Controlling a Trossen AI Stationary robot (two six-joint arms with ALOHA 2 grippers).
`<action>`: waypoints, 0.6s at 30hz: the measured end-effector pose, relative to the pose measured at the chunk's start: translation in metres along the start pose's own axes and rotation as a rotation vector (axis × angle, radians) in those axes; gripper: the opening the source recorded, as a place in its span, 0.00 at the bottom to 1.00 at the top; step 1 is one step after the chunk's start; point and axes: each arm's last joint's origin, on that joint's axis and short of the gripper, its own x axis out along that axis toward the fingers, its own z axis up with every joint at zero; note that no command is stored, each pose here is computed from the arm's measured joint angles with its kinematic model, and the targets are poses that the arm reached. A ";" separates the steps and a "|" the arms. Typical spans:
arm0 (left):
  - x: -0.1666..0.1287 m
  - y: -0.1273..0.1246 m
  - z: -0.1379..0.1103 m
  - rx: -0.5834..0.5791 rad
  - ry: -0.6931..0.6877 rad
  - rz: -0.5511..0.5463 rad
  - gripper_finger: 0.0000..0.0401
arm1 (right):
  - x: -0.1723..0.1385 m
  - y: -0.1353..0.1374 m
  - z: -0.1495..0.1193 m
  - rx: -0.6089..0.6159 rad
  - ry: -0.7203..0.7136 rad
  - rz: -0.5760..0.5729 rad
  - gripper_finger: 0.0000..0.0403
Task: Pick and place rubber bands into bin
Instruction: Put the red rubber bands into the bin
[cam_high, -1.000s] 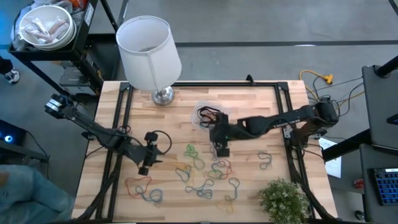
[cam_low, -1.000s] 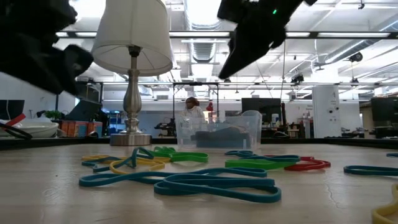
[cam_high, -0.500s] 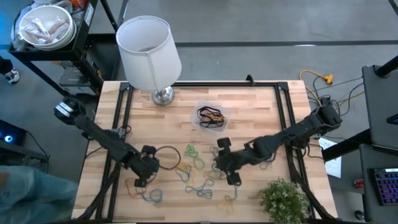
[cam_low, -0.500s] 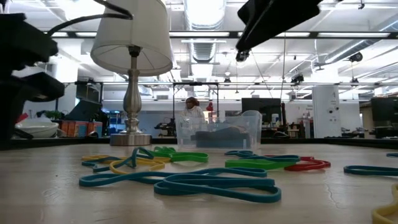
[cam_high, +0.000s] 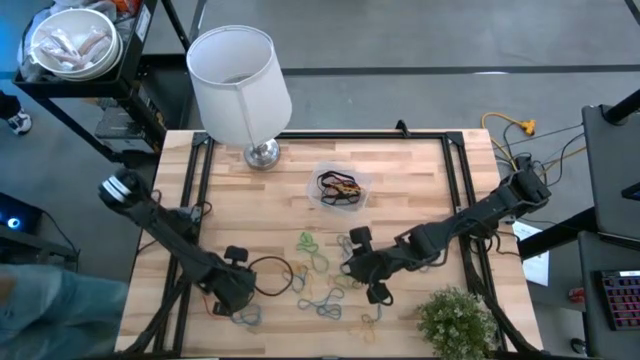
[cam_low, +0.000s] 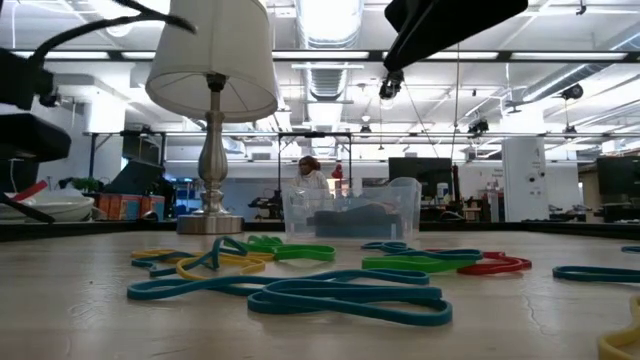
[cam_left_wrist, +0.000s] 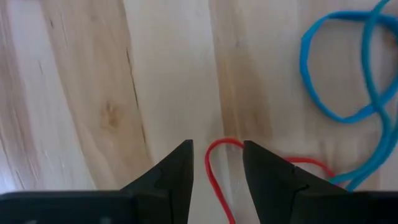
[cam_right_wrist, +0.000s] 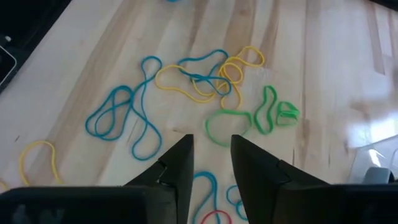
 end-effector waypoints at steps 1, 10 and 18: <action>0.002 0.000 0.000 0.000 0.009 0.000 0.31 | 0.000 0.000 0.000 0.001 0.000 0.001 0.24; 0.008 0.001 -0.003 -0.044 0.060 0.025 0.31 | 0.000 0.000 0.000 0.013 -0.004 0.001 0.21; 0.009 0.001 -0.003 -0.046 0.075 0.006 0.22 | 0.000 0.000 0.000 0.016 -0.006 0.001 0.21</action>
